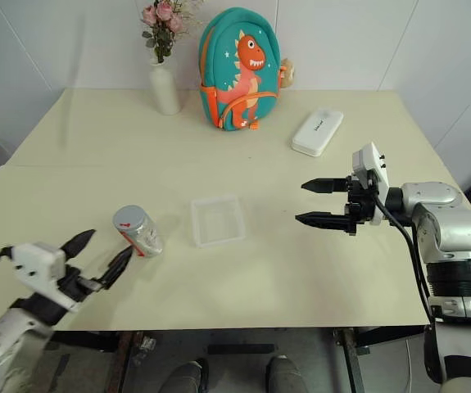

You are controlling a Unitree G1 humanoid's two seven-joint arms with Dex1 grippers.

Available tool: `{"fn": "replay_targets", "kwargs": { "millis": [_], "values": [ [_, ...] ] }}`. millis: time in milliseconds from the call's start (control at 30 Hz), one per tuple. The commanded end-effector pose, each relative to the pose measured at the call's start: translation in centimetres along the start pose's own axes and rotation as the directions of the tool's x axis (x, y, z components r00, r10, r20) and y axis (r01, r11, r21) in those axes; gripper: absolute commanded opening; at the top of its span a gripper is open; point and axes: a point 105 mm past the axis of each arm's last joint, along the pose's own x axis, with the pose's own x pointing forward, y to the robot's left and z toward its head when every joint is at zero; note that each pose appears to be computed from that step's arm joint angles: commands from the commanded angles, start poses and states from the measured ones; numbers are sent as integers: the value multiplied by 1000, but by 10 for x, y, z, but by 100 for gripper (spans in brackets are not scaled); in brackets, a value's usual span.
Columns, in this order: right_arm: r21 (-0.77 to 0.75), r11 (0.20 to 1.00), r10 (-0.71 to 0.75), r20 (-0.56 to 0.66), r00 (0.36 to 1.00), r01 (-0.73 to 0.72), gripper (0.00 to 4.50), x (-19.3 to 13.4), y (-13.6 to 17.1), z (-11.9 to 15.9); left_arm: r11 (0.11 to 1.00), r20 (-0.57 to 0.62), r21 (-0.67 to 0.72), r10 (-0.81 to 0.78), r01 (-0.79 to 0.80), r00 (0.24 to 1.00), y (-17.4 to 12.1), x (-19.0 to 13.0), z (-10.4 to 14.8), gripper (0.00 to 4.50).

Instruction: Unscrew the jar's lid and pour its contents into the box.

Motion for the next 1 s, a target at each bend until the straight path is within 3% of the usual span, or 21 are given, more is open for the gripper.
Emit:
{"fn": "replay_targets", "kwargs": {
  "millis": [33,1000],
  "values": [
    [-52,999,-1,25,1000,3,448,0,2,12,998,19,44,33,-33,999,8,0,3,450],
    [-54,995,-85,37,996,87,448,-4,9,11,997,93,34,-75,72,993,4,51,2,450]
  ]
}}
